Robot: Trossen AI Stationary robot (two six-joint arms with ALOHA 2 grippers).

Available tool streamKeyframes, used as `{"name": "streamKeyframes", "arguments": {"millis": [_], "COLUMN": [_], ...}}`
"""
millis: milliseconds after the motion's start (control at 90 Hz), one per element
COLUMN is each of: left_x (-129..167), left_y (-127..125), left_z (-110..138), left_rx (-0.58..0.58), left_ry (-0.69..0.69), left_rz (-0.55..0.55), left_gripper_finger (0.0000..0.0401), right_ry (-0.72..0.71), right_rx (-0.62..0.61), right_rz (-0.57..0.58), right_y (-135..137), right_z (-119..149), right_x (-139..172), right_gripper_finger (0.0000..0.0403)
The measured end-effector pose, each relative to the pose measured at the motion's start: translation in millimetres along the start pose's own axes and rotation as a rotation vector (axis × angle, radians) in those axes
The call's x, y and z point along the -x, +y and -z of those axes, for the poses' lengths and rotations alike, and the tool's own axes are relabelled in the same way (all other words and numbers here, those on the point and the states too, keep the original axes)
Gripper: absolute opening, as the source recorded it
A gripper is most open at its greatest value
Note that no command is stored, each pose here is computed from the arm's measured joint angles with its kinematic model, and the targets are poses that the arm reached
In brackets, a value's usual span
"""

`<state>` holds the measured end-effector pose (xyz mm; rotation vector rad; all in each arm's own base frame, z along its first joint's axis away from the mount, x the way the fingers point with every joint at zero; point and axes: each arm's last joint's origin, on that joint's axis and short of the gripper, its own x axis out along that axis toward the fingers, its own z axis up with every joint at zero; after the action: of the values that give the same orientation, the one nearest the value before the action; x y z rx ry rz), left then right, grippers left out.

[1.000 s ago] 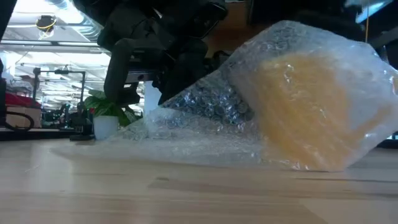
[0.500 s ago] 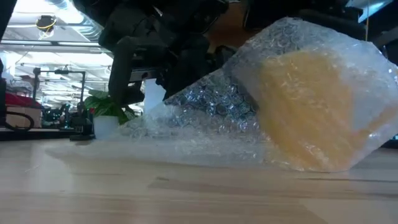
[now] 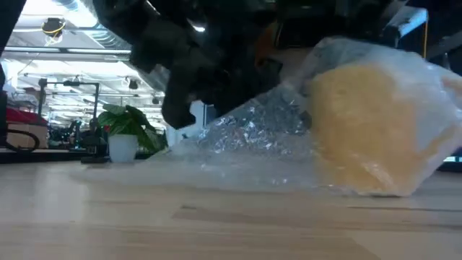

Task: Wrap mug
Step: Wrap the yellow mug with the bubble wrap

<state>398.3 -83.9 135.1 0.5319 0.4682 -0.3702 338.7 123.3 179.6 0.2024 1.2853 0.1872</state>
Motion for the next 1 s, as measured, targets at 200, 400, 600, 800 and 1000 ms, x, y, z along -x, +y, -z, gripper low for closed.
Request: {"name": "streamKeyframes", "arguments": {"millis": [200, 400, 600, 800, 1000], "left_x": [-7, -6, -6, -6, -6], "left_y": [0, -2, -4, -4, -5], "left_z": [16, 14, 14, 14, 14], "left_rx": [0.036, 0.038, 0.038, 0.038, 0.038], "left_ry": [0.077, 0.066, 0.070, 0.072, 0.075], "left_rz": [0.010, 0.021, 0.027, 0.032, 0.033], "left_gripper_finger": [0.0100, 0.0100, 0.0100, 0.0100, 0.0100], "right_ry": [-0.020, -0.014, -0.008, 0.039, 0.059], "right_rx": [0.001, -0.006, 0.007, 0.020, 0.007], "right_rz": [0.015, 0.047, 0.091, 0.180, 0.247], "right_y": [2, 4, 14, 26, 23], "right_z": [0, -3, -9, -4, -1], "right_x": [9, 24, 43, 57, 59], "right_gripper_finger": [0.0000, 0.0000, 0.0000, 0.0000, 0.0000]}}
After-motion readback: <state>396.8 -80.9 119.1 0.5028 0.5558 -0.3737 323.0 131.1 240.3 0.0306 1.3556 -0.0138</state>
